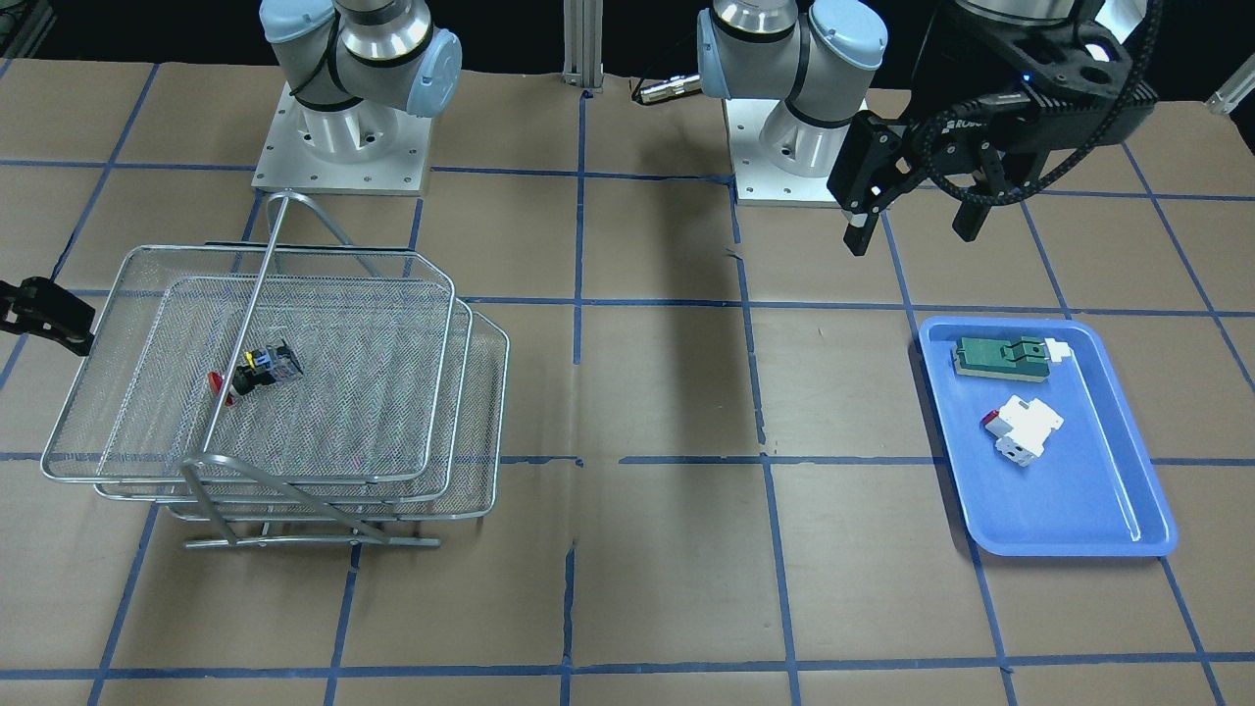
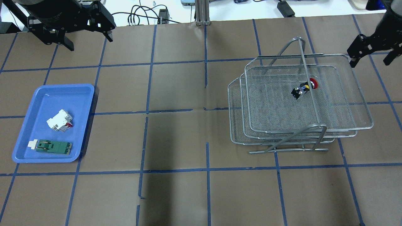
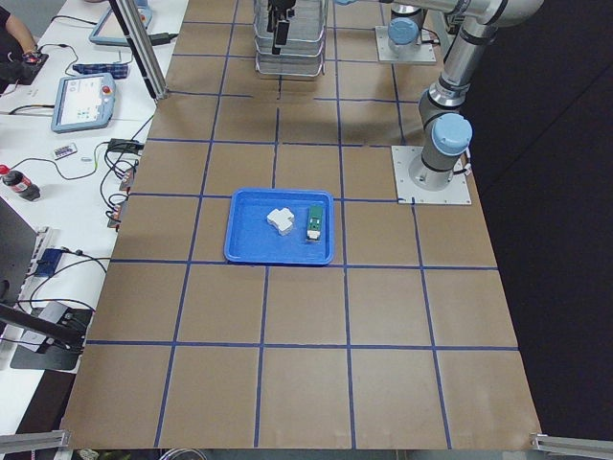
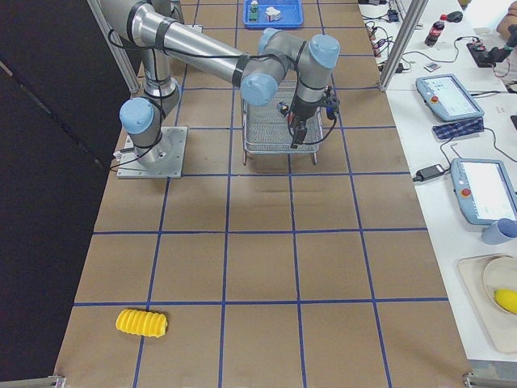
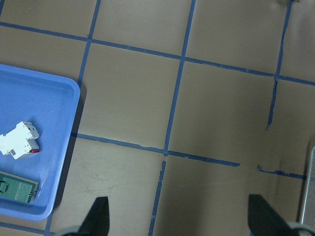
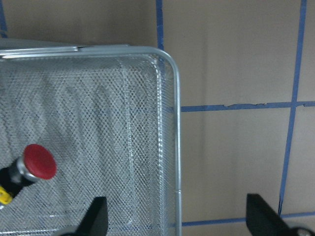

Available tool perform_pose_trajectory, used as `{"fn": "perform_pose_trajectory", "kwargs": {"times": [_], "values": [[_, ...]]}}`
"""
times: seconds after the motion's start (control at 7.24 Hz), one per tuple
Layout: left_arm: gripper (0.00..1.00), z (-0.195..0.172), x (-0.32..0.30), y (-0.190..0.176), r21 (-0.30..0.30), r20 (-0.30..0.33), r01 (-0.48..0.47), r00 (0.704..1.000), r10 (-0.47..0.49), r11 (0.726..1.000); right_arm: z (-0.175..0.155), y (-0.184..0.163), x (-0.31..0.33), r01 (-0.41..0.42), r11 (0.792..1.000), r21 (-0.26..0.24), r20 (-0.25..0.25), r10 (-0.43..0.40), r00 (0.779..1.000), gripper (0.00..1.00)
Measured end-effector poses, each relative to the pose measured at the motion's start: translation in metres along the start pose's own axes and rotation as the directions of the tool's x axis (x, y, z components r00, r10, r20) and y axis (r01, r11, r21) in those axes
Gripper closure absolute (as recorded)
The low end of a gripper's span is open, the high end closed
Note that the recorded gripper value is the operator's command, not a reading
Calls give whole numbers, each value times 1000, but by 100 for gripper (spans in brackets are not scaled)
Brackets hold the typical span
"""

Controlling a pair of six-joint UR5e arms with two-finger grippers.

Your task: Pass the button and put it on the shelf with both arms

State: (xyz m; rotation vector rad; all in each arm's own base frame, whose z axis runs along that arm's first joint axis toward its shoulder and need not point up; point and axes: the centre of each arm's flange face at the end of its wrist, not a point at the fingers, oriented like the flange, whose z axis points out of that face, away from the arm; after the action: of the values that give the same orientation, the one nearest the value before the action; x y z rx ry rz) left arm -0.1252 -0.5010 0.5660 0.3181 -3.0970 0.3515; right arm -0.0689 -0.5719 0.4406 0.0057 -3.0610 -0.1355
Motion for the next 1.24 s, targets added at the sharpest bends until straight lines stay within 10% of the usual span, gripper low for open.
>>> {"fn": "perform_pose_trajectory", "kwargs": {"times": [0.41,1.24], "values": [[0,-14,0,6,14,-1,-5,1000,5,1000,-66,29,-107,39,994,107,35,-42,998,0],[0,3,-8,5,-50,17,9,1000,-8,999,-82,59,-194,-30,991,132,107,16,994,0]]}}
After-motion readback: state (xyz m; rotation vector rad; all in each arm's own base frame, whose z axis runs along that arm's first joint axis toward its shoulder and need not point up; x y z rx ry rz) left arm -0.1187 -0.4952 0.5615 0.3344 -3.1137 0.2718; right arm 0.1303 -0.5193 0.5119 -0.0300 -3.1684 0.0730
